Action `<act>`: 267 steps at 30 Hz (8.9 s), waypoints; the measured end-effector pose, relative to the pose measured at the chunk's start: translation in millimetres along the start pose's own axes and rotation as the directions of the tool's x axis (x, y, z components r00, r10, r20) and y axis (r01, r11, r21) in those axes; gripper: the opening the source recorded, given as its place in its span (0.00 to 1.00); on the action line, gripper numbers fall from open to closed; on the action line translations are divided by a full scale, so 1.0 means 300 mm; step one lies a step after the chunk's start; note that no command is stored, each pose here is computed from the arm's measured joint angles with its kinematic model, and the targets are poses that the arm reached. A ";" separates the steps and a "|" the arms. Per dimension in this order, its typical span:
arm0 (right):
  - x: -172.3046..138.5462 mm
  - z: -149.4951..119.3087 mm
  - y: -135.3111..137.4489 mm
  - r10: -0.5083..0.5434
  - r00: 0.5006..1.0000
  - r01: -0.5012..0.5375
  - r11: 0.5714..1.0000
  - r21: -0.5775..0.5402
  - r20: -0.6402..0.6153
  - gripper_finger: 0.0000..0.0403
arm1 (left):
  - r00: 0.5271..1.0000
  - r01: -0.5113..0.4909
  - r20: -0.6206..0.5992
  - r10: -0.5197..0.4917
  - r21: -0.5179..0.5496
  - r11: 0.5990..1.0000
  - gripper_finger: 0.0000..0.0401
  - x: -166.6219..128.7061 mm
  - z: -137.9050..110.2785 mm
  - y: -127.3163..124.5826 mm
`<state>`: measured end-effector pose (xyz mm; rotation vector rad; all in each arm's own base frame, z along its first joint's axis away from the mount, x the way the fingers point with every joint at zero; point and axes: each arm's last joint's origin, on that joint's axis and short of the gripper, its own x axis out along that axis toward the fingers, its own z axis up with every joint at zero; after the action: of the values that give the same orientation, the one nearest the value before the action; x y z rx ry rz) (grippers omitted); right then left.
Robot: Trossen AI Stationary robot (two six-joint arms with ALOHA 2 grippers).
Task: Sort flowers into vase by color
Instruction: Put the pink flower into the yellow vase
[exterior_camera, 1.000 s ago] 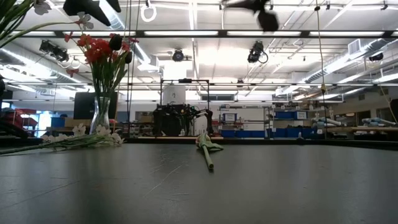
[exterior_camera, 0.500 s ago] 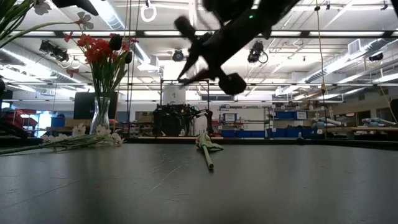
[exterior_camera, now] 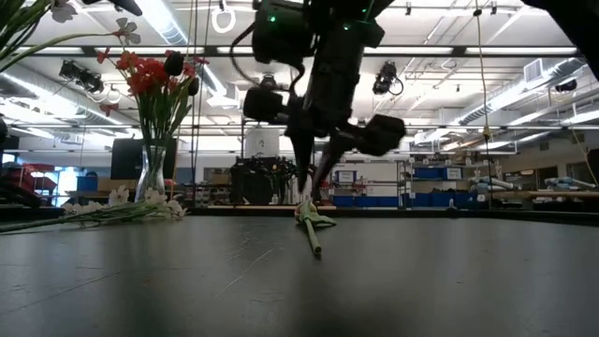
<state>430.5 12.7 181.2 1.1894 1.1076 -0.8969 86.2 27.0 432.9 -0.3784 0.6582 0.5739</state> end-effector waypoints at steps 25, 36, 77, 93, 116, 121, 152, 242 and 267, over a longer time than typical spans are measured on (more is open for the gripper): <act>0.095 0.020 -0.023 -0.040 0.998 0.033 0.990 0.134 0.053 0.48 | 0.998 -0.006 -0.059 0.024 0.284 0.959 0.60 -0.002 -0.020 0.009; 0.117 0.030 -0.040 -0.062 0.995 0.058 0.997 0.051 0.076 0.25 | 0.998 -0.001 -0.052 0.020 0.344 0.939 0.60 0.002 -0.016 0.006; -0.704 0.149 0.055 0.915 0.328 -0.359 0.352 -0.864 0.236 0.01 | 0.898 0.275 0.286 -0.333 0.226 0.935 0.60 0.167 0.234 -0.163; -0.724 0.148 0.061 0.946 0.270 -0.317 0.264 -0.911 0.180 0.01 | 0.850 0.380 0.280 -0.447 0.262 0.887 0.40 0.248 0.282 -0.215; -0.926 0.146 -0.125 0.882 0.335 -0.109 0.386 -0.916 0.332 0.41 | 0.856 0.280 0.354 -0.378 0.297 0.913 0.03 0.173 0.267 -0.178; -1.044 0.123 -0.252 0.866 0.332 -0.048 0.412 -0.910 0.374 0.41 | 0.869 0.233 0.371 -0.326 0.274 0.933 0.02 0.128 0.244 -0.152; -1.037 -0.032 -0.801 0.777 0.303 -0.031 0.586 -0.809 0.551 0.41 | 0.904 0.113 0.396 -0.163 0.148 0.983 0.02 0.123 0.235 -0.122; -1.000 -0.030 -0.803 0.770 0.325 -0.047 0.593 -0.804 0.549 0.41 | 0.756 0.519 0.188 -0.628 0.414 0.748 0.02 -0.133 -0.494 0.109; -1.000 -0.030 -0.803 0.770 0.325 -0.047 0.593 -0.804 0.549 0.41 | 0.739 0.588 0.124 -0.662 0.359 0.724 0.24 -0.053 -0.527 0.111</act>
<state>125.8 -28.5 412.7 0.1998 0.0778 -0.4206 -17.5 -32.0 322.7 -0.2177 0.3261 -0.1467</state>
